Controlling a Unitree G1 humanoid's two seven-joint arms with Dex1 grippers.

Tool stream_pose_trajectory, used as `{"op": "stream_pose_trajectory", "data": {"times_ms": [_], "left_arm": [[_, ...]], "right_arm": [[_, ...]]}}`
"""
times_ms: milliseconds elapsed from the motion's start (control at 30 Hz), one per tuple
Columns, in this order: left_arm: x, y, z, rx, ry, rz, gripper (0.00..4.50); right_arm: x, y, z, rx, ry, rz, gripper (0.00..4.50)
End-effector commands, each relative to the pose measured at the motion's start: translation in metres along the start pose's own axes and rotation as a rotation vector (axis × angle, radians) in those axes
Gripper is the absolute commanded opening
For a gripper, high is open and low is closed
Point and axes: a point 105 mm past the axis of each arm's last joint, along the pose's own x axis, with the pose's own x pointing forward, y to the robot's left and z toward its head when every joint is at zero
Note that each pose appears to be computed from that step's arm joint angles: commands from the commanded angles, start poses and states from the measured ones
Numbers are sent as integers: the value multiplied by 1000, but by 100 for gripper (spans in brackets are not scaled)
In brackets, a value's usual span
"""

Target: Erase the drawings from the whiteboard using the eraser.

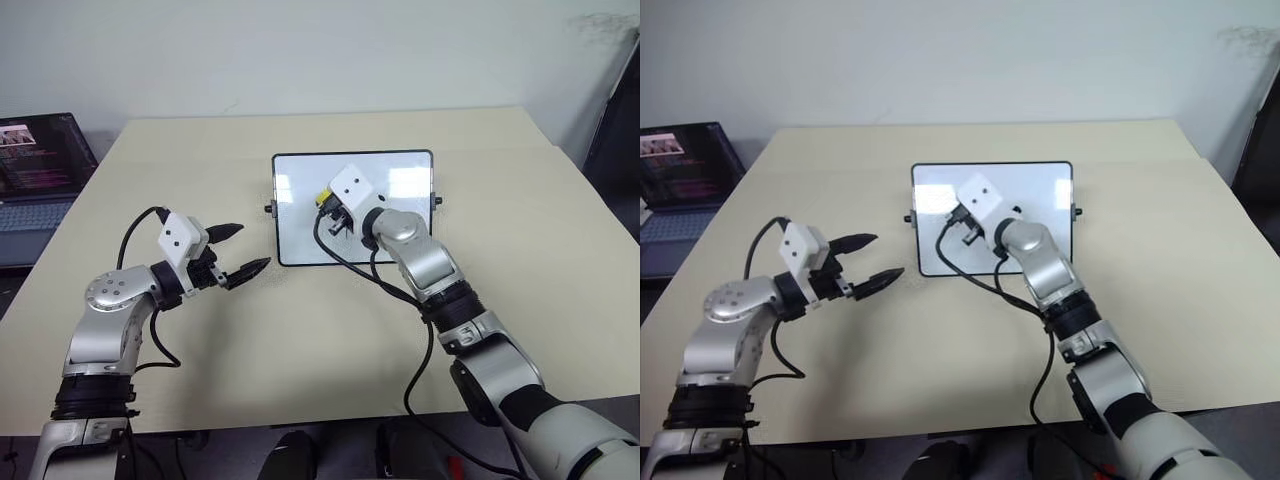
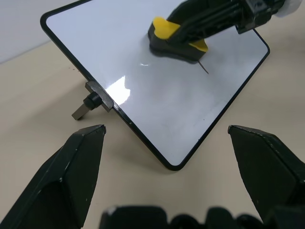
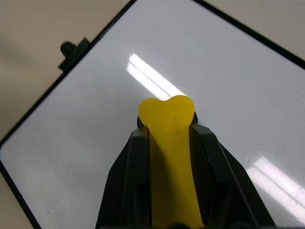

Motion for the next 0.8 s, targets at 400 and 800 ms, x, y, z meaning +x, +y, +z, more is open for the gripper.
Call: {"op": "stream_pose_trajectory", "data": {"times_ms": [400, 800], "left_arm": [[5, 0, 12, 40, -39, -19, 450], [10, 0, 11, 43, -45, -28, 450]], "right_arm": [[-29, -42, -34, -94, 98, -81, 86], [-53, -56, -46, -81, 139, -105, 86]]}}
